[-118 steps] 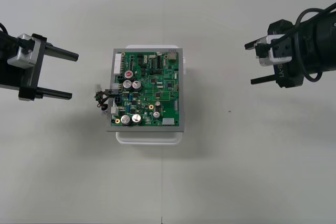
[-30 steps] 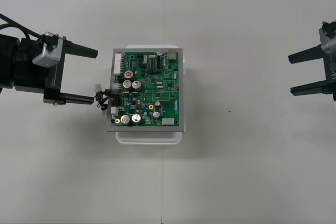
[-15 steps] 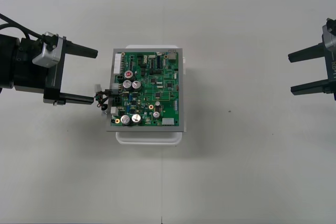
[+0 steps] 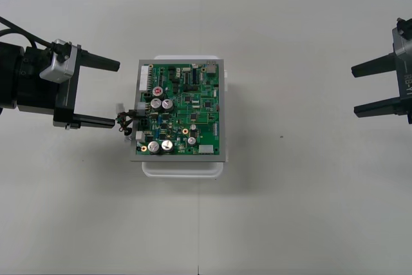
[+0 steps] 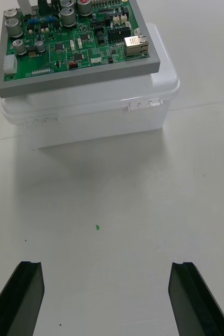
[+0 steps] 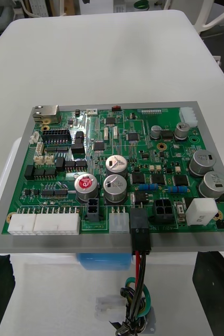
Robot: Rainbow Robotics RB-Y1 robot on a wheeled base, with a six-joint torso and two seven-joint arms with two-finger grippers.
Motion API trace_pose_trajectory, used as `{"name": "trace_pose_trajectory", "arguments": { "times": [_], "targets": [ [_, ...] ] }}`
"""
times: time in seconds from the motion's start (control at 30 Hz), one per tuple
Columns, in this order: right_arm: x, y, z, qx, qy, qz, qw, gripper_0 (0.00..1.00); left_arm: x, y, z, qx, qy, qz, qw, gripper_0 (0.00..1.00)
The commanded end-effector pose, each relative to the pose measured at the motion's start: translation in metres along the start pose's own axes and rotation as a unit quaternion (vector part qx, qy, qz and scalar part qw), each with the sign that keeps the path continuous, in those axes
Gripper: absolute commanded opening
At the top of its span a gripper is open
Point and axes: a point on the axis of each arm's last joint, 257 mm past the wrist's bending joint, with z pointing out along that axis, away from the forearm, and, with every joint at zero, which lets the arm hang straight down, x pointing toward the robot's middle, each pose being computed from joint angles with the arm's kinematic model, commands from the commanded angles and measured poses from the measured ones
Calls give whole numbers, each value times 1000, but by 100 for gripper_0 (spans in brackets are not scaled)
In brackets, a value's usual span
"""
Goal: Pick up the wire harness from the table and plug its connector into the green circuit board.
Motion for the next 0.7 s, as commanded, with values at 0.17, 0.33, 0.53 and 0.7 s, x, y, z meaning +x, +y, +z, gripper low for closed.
{"name": "trace_pose_trajectory", "arguments": {
  "times": [0.17, 0.33, 0.53, 0.7],
  "targets": [
    [-5, -1, -3, 14, 9, -27, 999, 69, 2, -9, -6, 23, 14, 27, 999, 100],
    [-8, 2, -1, 11, 6, -45, 999, 69, 2, -9, -6, 23, 14, 27, 999, 100],
    [-6, 1, 2, 15, 9, -89, 996, 69, 2, -9, -6, 23, 14, 27, 999, 100],
    [-6, 0, 3, 16, 8, -92, 996, 69, 2, -9, -6, 23, 14, 27, 999, 100]
  ]
}}
